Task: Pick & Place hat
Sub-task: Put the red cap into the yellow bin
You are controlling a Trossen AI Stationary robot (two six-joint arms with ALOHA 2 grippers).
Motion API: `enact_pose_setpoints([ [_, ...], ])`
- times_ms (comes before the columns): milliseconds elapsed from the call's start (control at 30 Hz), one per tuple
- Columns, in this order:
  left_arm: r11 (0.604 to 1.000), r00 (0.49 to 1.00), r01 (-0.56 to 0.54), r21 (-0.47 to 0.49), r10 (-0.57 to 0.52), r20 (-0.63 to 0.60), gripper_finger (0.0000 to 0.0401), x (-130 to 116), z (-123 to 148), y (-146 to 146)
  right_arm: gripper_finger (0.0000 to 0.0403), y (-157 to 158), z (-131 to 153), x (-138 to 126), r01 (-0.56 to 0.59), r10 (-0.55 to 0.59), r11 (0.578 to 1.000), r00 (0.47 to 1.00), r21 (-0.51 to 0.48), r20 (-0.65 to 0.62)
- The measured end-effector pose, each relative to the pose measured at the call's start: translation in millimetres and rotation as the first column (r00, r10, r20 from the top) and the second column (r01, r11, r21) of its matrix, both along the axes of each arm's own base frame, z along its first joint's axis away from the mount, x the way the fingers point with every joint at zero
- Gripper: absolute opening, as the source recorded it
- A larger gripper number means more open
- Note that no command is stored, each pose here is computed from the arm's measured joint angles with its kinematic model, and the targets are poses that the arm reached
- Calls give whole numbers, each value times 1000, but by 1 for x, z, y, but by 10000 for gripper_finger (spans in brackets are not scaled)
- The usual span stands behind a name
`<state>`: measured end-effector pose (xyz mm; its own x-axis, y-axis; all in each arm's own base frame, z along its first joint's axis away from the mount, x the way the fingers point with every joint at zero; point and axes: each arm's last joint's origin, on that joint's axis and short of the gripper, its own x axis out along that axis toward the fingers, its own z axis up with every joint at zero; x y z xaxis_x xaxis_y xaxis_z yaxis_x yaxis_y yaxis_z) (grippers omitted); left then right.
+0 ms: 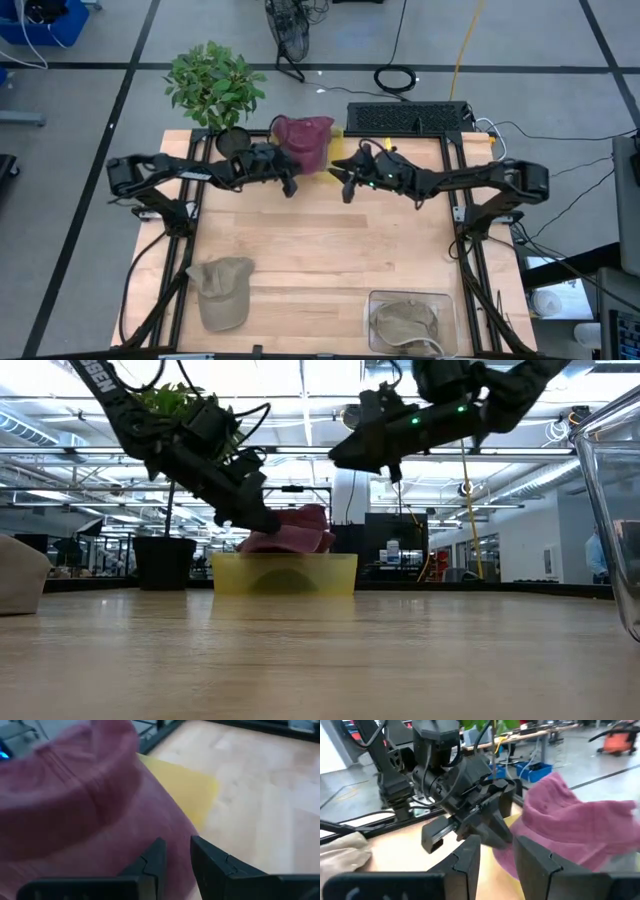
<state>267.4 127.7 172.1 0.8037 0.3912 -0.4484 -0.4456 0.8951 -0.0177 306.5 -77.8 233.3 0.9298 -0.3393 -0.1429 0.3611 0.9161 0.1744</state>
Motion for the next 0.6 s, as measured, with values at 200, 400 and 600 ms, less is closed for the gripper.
enact_pose_setpoints([
  [200, 999, 999, -39, 18, 39, -6, 93, 17, 0, 12, 102, 6, -6, -20, 64, -64, 998, 998, -9, -6],
  [400, 998, 997, -59, -7, 59, -47, 93, 25, -8, 23, 102, 8, -9, -30, 69, -69, 998, 998, 14, 2],
  [600, 997, 992, -63, -32, 60, -107, 93, 25, -14, 26, 102, 9, -9, -31, 66, -66, 998, 998, 16, 16],
])
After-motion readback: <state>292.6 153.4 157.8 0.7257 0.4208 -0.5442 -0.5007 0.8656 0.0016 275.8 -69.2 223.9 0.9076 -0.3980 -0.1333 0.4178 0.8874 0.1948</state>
